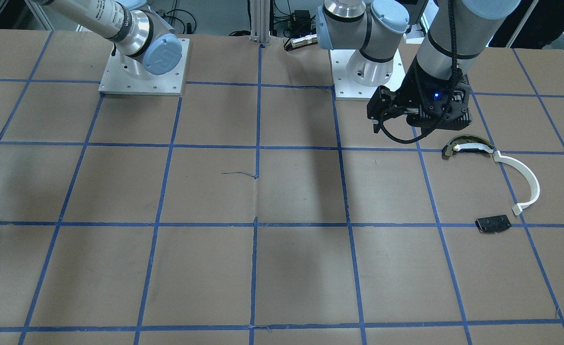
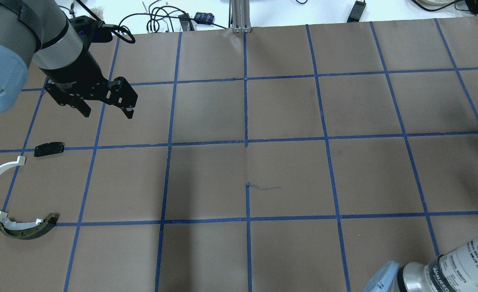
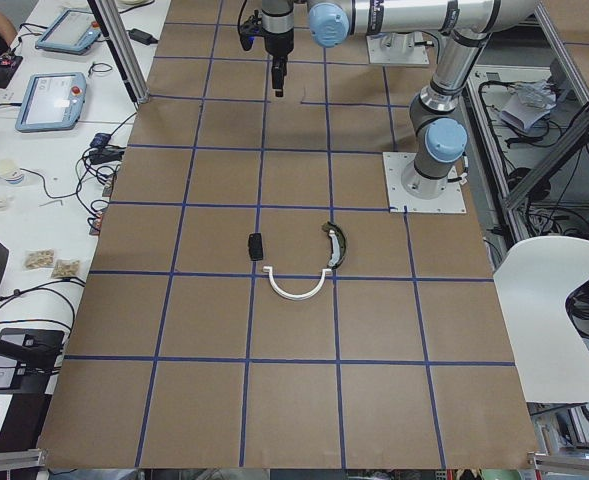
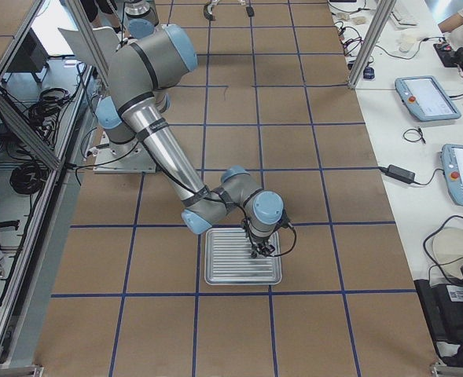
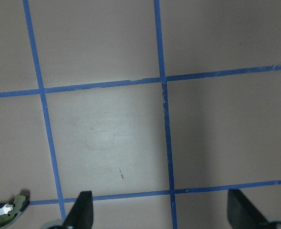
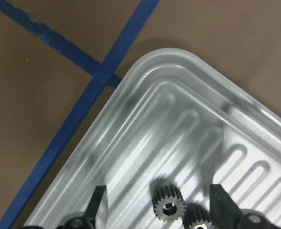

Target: Place bearing gear from tray to pile

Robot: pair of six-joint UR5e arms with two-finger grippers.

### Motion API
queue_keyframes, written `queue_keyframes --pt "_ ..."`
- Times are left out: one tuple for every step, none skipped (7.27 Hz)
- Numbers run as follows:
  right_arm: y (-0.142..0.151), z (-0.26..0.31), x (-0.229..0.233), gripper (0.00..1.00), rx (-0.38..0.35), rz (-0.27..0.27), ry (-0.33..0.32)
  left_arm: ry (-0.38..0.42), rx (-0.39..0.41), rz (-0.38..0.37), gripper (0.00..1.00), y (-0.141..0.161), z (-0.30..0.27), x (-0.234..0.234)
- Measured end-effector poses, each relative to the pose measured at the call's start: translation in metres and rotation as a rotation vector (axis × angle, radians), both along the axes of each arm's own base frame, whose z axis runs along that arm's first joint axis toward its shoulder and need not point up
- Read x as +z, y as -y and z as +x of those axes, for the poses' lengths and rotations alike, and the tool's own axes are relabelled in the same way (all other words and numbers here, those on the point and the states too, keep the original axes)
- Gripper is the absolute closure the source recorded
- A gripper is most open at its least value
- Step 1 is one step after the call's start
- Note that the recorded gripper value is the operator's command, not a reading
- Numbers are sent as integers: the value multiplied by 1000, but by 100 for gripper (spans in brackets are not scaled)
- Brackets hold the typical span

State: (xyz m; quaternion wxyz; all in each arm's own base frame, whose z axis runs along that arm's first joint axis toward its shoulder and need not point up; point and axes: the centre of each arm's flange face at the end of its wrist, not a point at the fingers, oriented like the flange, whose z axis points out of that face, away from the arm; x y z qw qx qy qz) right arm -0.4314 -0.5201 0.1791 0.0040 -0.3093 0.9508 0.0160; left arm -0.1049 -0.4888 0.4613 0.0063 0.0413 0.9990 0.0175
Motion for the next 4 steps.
queue_keyframes --pt "0 -1 -1 34 0 5 -3 0 0 -1 0 0 0 0" --pt "-1 -3 -1 45 -1 11 -8 0 -1 0 0 0 0 0" --pt "-1 -3 -1 48 -2 14 -11 0 -1 0 0 0 0 0" --pt "-1 -3 -1 58 -2 16 -12 0 -1 0 0 0 0 0"
